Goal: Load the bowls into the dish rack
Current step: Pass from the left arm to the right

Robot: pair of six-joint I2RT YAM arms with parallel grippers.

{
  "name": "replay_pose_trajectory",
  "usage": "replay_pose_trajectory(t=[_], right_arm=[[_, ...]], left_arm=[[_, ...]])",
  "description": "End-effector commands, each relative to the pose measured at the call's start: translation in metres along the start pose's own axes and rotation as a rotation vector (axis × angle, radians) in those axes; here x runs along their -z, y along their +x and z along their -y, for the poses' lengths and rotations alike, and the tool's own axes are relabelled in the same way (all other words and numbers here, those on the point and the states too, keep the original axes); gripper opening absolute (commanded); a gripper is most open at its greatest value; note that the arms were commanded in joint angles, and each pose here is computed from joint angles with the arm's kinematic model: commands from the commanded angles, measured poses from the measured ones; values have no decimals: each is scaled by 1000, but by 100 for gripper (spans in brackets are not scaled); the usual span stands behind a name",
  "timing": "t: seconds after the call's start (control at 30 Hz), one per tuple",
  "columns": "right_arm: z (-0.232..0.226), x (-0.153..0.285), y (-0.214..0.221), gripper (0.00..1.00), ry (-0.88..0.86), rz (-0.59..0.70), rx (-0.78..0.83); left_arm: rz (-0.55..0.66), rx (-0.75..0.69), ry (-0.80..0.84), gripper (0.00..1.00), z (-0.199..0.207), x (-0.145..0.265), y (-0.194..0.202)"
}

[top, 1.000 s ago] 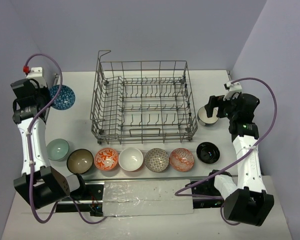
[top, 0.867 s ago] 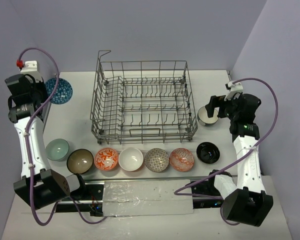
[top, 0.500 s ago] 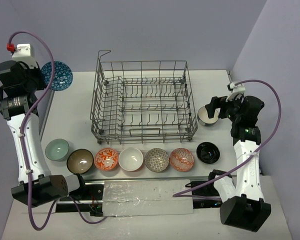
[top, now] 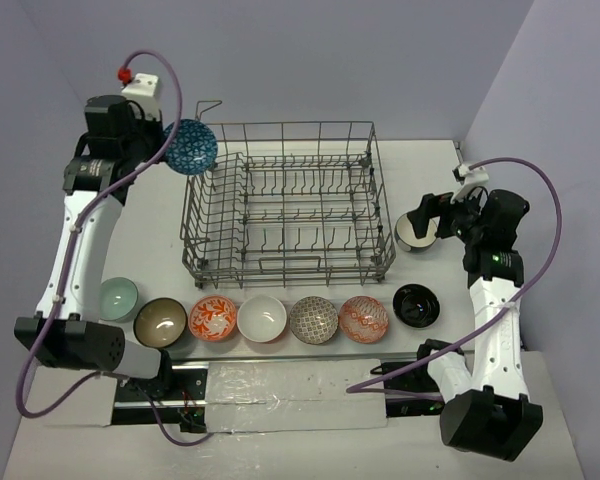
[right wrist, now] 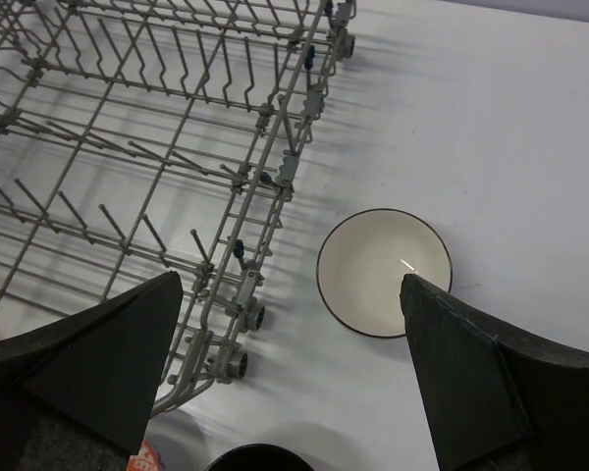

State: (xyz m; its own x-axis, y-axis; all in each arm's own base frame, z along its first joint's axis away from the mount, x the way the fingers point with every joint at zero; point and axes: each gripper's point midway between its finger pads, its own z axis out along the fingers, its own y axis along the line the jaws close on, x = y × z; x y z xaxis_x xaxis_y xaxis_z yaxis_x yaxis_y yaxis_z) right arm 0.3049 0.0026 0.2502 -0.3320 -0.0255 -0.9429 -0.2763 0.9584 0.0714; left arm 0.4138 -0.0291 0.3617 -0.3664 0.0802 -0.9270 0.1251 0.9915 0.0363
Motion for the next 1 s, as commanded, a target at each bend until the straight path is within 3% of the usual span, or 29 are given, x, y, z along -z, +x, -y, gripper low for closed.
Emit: replay_pose_trajectory(t=[0.0,0.27,0.4,0.5,0.53,0.67,0.8,0.97], right_arm=[[-14,7,-24,100,-76,26,21],[-42,14,-50,100,-195,1,67],[-67,13,-75,94,-274,28,139],[-92,7,-96,86,-318,47,223],[-111,9,-105,79,-364,54,258],[-135,-4,-103,65,-451,-10,323],[-159,-8,-110,64,-482,11,422],[-183,-6,-105,64,-567,9,533]], left_arm=[[126,-5,44,0,30,5,-49],[69,-82,185,0,75,-27,-65],[21,-111,285,0,105,-42,-55],[-40,-124,353,0,128,-60,-35],[-55,-126,380,0,135,-63,-29],[-132,-152,468,0,170,-72,3],[-218,-209,515,0,199,-83,31],[-236,-247,608,0,230,-84,35]])
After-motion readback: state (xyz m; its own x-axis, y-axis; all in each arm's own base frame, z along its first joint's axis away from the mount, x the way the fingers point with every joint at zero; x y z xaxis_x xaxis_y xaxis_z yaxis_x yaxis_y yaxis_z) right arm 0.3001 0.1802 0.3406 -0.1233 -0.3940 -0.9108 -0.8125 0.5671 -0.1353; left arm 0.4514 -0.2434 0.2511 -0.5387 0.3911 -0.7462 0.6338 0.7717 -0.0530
